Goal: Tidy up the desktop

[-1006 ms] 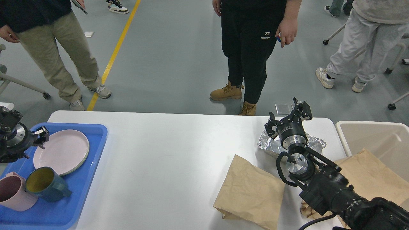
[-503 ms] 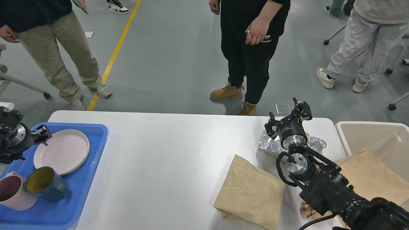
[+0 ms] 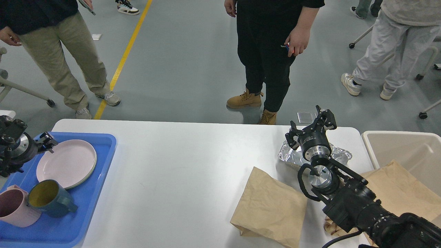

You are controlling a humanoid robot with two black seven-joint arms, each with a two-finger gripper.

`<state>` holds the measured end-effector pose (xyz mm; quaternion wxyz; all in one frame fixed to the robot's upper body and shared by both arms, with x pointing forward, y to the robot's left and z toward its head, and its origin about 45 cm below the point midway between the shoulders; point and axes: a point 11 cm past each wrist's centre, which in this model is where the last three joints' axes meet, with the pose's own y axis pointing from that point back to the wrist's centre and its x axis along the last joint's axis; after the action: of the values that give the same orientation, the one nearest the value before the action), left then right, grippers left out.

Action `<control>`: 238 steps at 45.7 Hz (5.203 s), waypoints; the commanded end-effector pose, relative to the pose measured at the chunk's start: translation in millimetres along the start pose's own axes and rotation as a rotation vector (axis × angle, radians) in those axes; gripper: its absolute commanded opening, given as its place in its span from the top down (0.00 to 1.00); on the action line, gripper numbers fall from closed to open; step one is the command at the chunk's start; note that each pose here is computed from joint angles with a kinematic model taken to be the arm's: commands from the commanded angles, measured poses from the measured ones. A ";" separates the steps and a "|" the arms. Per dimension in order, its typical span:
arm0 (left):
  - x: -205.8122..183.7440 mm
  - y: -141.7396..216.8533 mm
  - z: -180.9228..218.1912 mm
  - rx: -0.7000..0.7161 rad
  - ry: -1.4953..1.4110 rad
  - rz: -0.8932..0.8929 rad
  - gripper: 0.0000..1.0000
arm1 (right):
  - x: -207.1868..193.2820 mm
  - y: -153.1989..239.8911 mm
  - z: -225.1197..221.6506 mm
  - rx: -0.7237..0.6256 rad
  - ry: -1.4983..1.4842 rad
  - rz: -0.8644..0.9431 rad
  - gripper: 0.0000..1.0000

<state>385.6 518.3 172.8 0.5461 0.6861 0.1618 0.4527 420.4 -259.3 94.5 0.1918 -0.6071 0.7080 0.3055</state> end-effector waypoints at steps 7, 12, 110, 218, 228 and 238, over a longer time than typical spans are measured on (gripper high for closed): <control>-0.1 -0.1 -0.9 0.005 -0.003 -0.002 0.04 | -0.1 0.0 0.0 0.000 0.000 0.000 0.00; -0.3 0.8 1.0 0.004 -0.005 -0.003 0.04 | -0.1 0.0 0.0 0.000 0.000 0.000 0.00; -4.1 95.1 195.4 -1.348 1.499 -0.503 0.03 | -0.1 0.0 0.0 0.000 0.000 0.000 0.00; -120.8 21.0 174.9 -1.291 1.441 -0.511 0.03 | -0.1 0.0 0.0 0.000 0.000 0.000 0.00; -120.1 21.7 175.4 -1.295 1.443 -0.513 0.03 | -0.1 0.0 0.0 0.000 0.000 0.000 0.00; -121.3 20.4 173.9 -1.293 1.444 -0.513 0.03 | -0.1 0.0 0.0 0.000 0.000 0.000 0.00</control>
<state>454.8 318.9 139.8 0.6666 -0.2378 0.3196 0.6300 420.4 -259.3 94.5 0.1919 -0.6072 0.7079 0.3056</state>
